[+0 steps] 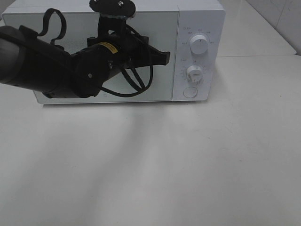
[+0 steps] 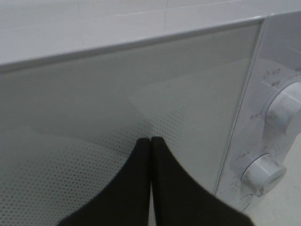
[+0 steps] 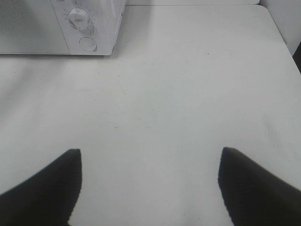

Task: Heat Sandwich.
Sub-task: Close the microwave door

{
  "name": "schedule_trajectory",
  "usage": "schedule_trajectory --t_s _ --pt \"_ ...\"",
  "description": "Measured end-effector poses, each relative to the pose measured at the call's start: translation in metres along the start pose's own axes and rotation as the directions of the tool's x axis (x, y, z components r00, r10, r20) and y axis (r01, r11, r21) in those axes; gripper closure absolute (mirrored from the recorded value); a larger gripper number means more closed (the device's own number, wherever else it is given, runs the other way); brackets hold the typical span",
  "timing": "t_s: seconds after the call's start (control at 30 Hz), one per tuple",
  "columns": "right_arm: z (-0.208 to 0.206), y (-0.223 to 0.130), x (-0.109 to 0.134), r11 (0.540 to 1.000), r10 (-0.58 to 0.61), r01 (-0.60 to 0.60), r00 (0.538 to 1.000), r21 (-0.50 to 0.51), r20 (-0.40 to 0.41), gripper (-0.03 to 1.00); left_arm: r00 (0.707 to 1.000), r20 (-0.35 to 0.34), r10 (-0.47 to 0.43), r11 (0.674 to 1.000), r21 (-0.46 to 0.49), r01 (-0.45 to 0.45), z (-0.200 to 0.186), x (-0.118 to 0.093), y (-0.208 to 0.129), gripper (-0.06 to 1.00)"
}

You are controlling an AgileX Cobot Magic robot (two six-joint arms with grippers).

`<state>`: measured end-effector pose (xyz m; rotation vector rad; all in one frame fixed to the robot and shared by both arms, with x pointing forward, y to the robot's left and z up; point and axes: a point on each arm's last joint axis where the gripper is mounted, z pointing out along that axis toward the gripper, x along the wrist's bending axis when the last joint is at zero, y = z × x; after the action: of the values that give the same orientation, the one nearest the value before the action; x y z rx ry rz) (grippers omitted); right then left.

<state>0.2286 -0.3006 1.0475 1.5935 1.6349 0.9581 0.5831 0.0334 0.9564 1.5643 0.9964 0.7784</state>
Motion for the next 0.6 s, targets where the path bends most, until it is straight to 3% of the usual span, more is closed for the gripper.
schedule_trajectory --t_s 0.6 --pt "0.0 0.0 0.0 1.0 0.0 0.0 1.0 0.0 0.0 0.2 1.0 0.004 0.002 1.0 0.021 -0.002 0.001 -0.0014 -0.0009 0.94"
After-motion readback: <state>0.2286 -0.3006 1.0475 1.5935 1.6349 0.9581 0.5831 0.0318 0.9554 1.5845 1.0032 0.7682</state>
